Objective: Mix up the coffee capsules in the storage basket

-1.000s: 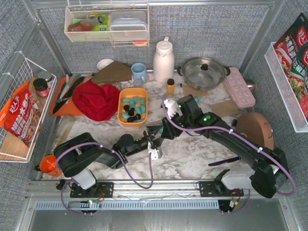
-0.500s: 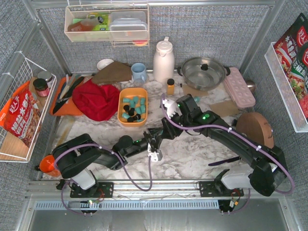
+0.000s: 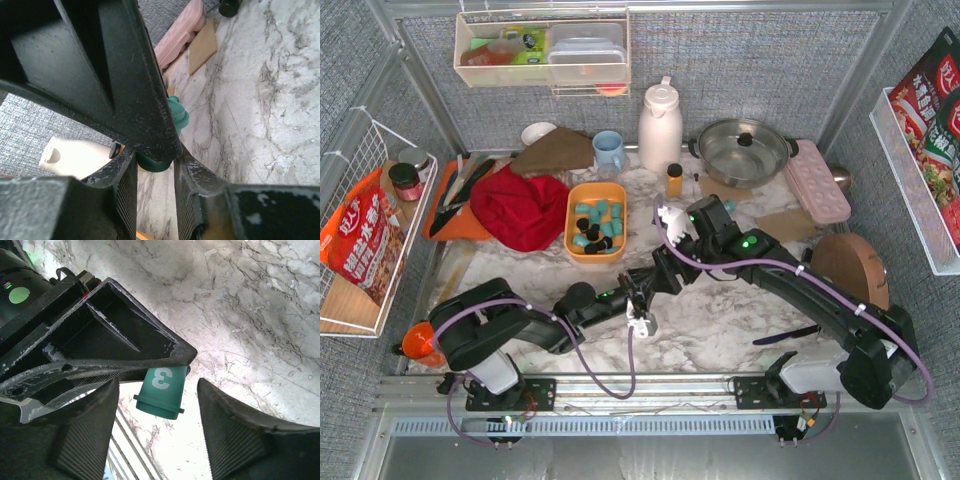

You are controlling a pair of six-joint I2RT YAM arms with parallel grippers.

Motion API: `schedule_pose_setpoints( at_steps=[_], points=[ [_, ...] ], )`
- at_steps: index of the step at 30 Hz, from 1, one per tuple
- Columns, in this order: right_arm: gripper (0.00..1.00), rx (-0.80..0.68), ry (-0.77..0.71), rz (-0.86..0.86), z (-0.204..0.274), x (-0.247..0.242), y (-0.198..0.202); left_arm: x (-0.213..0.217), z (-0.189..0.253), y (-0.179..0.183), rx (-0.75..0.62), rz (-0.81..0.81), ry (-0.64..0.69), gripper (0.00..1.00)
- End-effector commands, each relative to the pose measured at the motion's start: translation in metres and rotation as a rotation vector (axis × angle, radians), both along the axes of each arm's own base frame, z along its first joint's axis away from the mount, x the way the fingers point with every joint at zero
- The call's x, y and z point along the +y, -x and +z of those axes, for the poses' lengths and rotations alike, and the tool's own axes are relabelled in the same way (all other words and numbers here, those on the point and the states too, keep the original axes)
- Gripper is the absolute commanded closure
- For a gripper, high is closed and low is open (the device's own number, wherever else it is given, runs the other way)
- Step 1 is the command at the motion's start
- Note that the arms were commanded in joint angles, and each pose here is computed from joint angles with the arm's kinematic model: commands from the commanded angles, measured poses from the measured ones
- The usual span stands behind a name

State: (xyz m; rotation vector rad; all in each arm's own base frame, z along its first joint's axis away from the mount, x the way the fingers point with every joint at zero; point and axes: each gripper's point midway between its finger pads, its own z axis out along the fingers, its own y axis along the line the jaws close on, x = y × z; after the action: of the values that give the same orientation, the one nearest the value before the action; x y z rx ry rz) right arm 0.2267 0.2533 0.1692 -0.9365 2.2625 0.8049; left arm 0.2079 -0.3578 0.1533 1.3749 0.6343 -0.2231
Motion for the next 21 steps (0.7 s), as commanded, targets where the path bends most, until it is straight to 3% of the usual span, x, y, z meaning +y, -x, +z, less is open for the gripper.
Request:
schedule_pose_setpoints(
  at_steps=[1, 9, 15, 21],
  points=[
    [0.29, -0.039, -0.004, 0.006, 0.009, -0.002, -0.001, 0.004, 0.019, -0.004, 0.01, 0.035, 0.109, 0.78],
    [0.23, -0.257, 0.035, -0.207, 0.043, -0.035, -0.032, 0.016, 0.006, -0.022, 0.176, 0.134, 0.193, 0.79],
    [0.23, -0.513, 0.098, -0.601, 0.081, -0.095, -0.074, 0.034, 0.008, -0.049, 0.371, 0.252, 0.333, 0.83],
    [0.23, -0.599, 0.244, -0.939, 0.067, -0.156, -0.096, 0.059, 0.025, -0.077, 0.537, 0.376, 0.54, 0.86]
  ],
)
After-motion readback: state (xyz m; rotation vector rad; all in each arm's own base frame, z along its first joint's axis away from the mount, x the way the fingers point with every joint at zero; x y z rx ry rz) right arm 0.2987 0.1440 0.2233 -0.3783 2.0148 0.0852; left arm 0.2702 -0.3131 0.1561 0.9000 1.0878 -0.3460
